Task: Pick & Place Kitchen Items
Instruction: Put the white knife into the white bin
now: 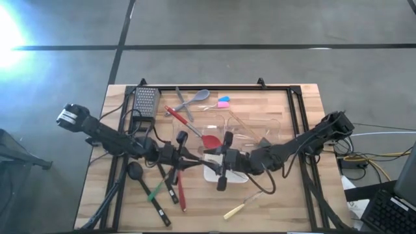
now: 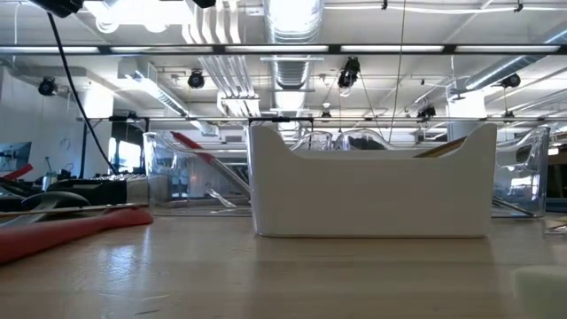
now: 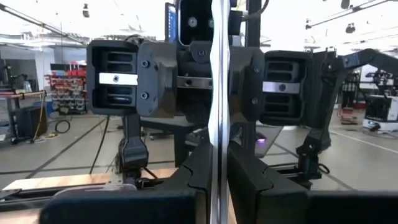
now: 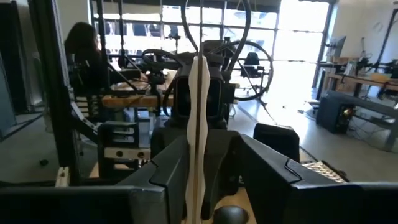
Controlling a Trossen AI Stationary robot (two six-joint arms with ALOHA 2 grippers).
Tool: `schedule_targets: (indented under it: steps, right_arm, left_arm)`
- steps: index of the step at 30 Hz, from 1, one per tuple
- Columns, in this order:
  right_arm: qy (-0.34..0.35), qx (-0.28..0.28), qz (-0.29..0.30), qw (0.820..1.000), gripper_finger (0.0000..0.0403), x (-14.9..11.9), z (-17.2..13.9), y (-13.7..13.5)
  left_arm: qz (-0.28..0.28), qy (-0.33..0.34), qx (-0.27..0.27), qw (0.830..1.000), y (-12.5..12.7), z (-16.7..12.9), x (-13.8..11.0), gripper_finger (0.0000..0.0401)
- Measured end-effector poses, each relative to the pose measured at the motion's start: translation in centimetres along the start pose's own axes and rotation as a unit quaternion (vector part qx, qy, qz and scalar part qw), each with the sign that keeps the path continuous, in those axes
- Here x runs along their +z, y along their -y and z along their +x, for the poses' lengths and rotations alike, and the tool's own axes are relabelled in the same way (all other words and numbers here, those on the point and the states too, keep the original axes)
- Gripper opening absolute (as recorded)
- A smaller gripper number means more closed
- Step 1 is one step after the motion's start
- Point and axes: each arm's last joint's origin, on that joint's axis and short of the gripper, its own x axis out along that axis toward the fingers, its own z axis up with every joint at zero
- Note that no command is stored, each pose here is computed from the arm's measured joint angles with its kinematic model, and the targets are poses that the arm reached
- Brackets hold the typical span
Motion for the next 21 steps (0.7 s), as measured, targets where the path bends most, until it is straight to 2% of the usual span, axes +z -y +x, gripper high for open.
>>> schedule_targets:
  steps: [6,8,11,12,17,19,21]
  right_arm:
    - [-0.004,0.001,-0.001,1.0,0.0127,-0.1,0.1,0.2]
    - [-0.011,0.004,-0.005,1.0,0.0103,-0.3,0.1,0.1]
    - [-0.017,0.02,-0.008,1.0,0.0037,-0.4,0.1,0.0]
    - [-0.018,0.022,-0.009,1.0,0.0025,-0.4,0.1,0.0]
    - [-0.024,0.024,-0.009,0.999,0.0018,-0.4,0.1,0.0]
    - [-0.031,0.026,-0.008,0.999,0.0018,-0.1,-0.1,0.1]
    - [-0.048,0.024,-0.009,0.999,0.0018,0.2,-0.3,0.3]
  left_arm:
    - [0.003,-0.01,0.002,1.0,-0.1,0.4,-0.1,0.0031]
    - [0.004,-0.013,0.003,1.0,-0.2,0.5,-0.2,0.0031]
    - [0.005,-0.017,0.006,1.0,-0.3,0.7,-0.5,0.0031]
    - [0.008,-0.017,0.005,1.0,-0.3,0.8,-0.6,0.0031]
    - [0.003,-0.019,0.003,1.0,-0.3,1.0,-0.8,0.0032]
    - [-0.011,-0.02,0.004,1.0,-0.3,1.0,-0.8,0.0053]
    - [-0.017,-0.031,0.007,0.999,-0.3,1.0,-0.9,0.0091]
